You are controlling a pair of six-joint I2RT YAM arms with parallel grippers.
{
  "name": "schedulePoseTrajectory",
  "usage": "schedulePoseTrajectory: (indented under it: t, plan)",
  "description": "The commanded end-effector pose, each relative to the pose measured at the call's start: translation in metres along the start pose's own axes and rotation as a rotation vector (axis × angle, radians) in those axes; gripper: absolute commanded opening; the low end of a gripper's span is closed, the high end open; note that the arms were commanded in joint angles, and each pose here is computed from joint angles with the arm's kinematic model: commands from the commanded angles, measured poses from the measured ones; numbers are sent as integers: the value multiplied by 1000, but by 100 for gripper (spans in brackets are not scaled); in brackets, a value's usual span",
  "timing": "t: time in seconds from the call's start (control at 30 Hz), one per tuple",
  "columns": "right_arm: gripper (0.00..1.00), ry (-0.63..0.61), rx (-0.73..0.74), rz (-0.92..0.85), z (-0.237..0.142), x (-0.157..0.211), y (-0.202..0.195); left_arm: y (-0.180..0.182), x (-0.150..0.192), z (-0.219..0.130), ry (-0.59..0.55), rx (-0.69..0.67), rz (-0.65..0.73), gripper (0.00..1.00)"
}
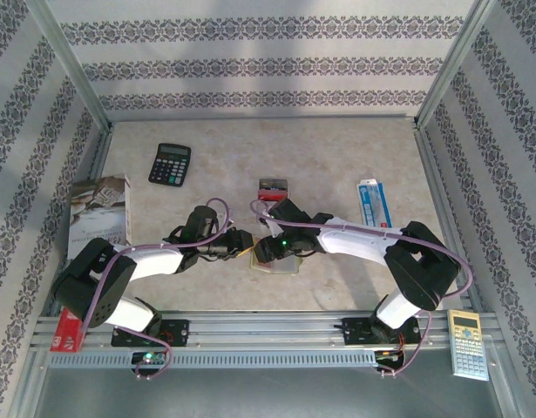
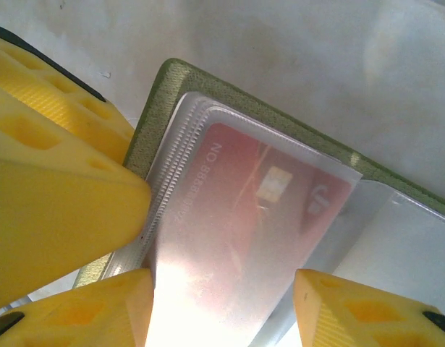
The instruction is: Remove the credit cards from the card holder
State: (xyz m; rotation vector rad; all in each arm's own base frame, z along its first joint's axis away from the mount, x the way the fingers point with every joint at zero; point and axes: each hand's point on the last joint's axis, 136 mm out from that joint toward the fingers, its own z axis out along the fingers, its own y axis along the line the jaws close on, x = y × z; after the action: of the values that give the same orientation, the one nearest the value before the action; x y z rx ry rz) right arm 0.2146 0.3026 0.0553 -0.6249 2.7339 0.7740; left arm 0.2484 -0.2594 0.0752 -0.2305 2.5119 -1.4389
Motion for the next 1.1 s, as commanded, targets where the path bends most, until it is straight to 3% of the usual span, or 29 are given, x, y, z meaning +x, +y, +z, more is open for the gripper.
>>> schedulePoseTrajectory:
  t: [0.0, 0.33, 1.07]
  plan:
    - [54, 0, 12, 5, 5, 3, -3, -15, -3, 1, -8, 32, 34, 25]
    - [53, 11, 41, 24, 12, 8, -15, -13, -3, 3, -5, 27, 27, 19]
    - [50, -20, 160, 73, -17, 20, -54, -3, 2, 16, 23, 12, 11, 23]
